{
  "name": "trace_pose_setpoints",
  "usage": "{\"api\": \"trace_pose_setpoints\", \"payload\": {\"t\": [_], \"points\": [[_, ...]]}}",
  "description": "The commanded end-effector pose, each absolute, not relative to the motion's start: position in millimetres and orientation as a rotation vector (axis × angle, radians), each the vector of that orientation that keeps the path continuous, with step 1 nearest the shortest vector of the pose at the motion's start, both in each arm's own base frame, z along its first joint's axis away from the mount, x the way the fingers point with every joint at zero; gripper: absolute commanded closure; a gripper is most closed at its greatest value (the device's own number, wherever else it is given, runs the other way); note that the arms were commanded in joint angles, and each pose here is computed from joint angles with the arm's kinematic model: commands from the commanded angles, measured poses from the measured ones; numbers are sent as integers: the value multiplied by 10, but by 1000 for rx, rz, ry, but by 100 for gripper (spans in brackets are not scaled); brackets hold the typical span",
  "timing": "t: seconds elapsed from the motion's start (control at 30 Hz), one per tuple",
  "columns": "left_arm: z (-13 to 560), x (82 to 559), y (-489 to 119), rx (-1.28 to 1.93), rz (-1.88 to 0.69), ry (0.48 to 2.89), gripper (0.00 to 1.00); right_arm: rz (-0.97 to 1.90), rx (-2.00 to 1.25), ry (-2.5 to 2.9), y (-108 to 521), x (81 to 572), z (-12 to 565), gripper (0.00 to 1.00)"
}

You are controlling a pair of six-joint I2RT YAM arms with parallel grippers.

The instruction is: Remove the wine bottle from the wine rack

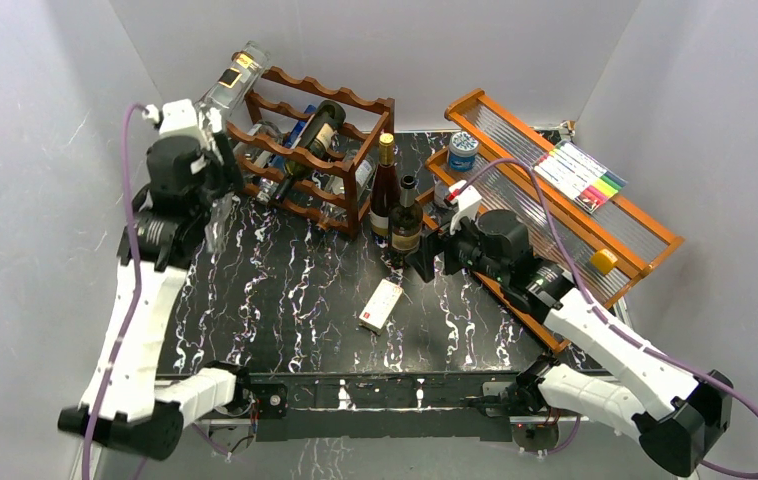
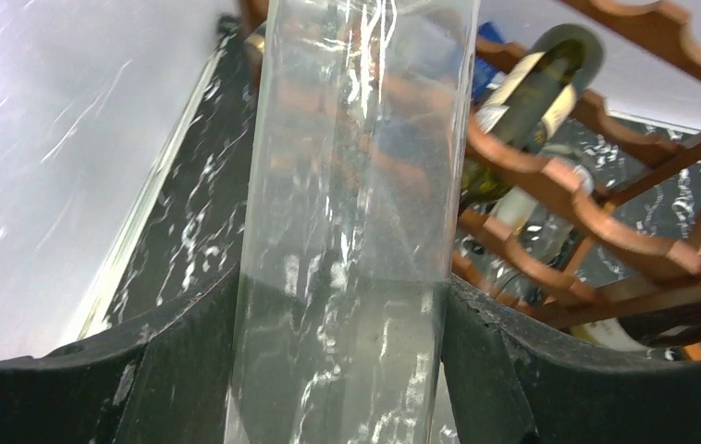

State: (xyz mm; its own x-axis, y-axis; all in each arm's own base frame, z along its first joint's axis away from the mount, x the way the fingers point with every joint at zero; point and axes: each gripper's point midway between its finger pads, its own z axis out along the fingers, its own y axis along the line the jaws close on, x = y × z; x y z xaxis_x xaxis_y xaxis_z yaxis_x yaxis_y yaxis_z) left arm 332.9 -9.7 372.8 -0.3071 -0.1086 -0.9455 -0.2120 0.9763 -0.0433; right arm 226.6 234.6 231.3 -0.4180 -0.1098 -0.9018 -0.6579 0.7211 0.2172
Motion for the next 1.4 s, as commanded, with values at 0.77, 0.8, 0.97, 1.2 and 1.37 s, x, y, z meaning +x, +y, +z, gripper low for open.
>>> {"api": "trace_pose_setpoints", "payload": {"t": [0.77, 0.8, 0.97, 1.2, 1.37], "points": [[1935, 2039, -751, -1073, -497, 2309, 100, 908, -843, 1600, 3243, 2021, 2821, 2], [1903, 2036, -788, -1097, -521, 2314, 100, 918, -899, 1564, 3326, 1919, 2798, 2], [1825, 2026, -825, -1174, -549, 2310, 100, 999, -1146, 1264, 3833, 1338, 2873, 2], [1708, 1973, -1025, -1290, -682, 2350, 100, 882, -1334, 937, 4427, 1025, 2739, 2], [1643, 1906, -1080, -1365, -716, 2366, 100, 936, -1271, 856, 4689, 986, 2882, 2]]}}
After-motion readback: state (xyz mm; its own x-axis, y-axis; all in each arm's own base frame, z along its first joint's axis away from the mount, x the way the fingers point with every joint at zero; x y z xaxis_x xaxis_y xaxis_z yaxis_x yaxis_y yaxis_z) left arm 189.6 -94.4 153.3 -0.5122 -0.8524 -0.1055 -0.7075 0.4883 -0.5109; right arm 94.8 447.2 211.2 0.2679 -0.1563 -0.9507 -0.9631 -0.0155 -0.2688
